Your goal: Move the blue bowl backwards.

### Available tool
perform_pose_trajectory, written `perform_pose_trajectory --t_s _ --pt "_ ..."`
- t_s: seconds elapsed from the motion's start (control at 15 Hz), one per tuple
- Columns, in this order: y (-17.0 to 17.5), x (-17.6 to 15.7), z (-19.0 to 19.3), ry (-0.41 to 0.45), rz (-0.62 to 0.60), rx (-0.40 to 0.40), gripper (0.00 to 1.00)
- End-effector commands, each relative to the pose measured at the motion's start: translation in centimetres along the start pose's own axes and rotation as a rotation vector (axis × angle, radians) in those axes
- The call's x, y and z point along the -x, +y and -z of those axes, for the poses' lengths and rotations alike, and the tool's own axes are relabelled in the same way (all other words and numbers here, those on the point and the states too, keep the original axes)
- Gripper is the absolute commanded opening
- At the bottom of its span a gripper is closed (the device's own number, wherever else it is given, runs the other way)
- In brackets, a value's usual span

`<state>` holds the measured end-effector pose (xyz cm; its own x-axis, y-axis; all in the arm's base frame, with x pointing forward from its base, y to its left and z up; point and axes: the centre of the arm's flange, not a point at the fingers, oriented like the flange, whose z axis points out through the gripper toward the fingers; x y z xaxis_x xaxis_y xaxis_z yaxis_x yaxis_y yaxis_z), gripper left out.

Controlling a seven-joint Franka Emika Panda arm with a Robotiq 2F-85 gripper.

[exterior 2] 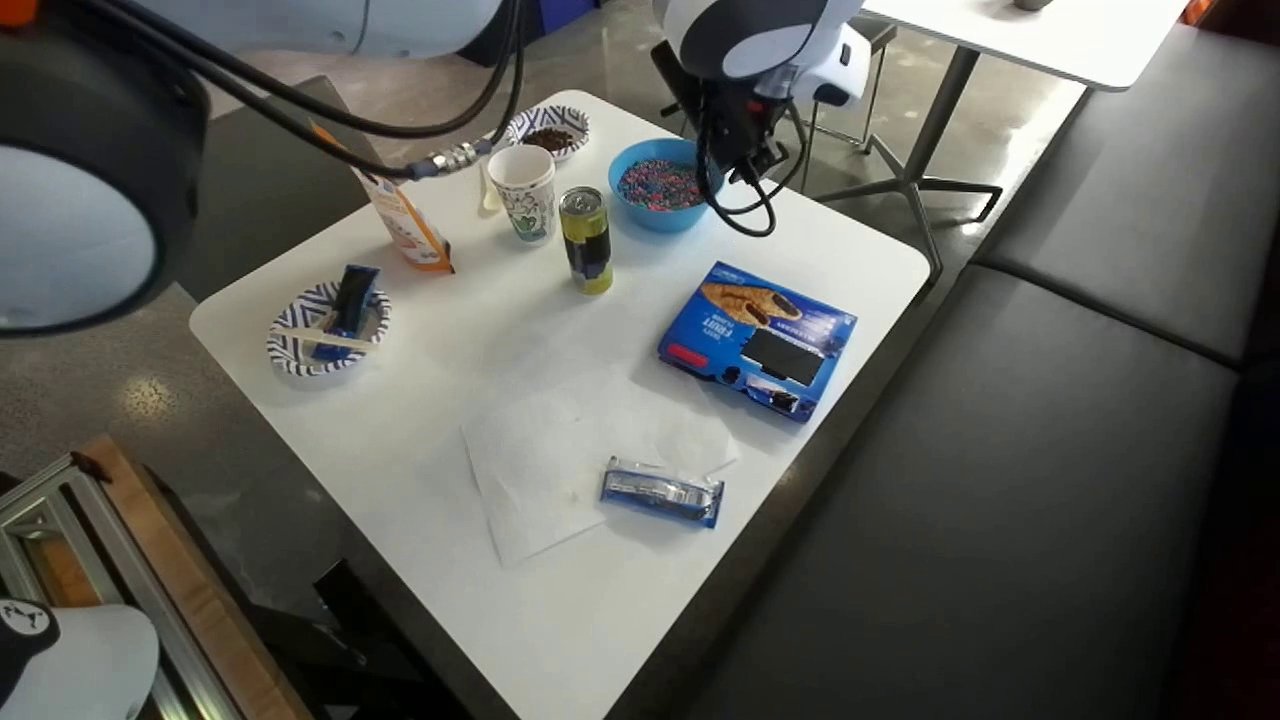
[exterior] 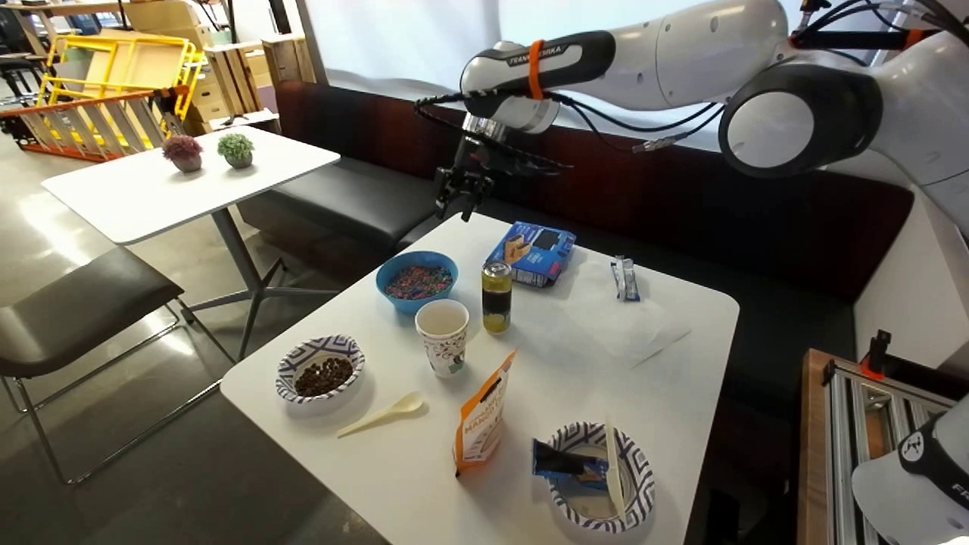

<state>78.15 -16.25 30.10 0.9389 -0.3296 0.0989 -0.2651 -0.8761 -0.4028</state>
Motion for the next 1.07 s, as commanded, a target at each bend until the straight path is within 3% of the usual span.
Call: perform_pose_trajectory --t_s 0.0,0.33,0.53,0.67,0.73,0.8,1.0 --pt "-1.3 6.2 5.3 -0.015 0.055 0.111 1.0" --pt "-4.0 9.0 8.9 0.108 0.17 0.338 1.0" --pt "-5.9 10.5 10.7 0.159 0.289 0.429 1.0" --pt "-7.0 11.9 11.6 0.12 0.353 0.37 1.0" --pt "-7.4 12.8 12.0 0.121 0.421 0.293 1.0" --pt "-8.0 6.3 11.1 0.133 0.343 0.36 1.0" --pt "-9.3 8.3 12.1 0.121 0.407 0.327 1.0"
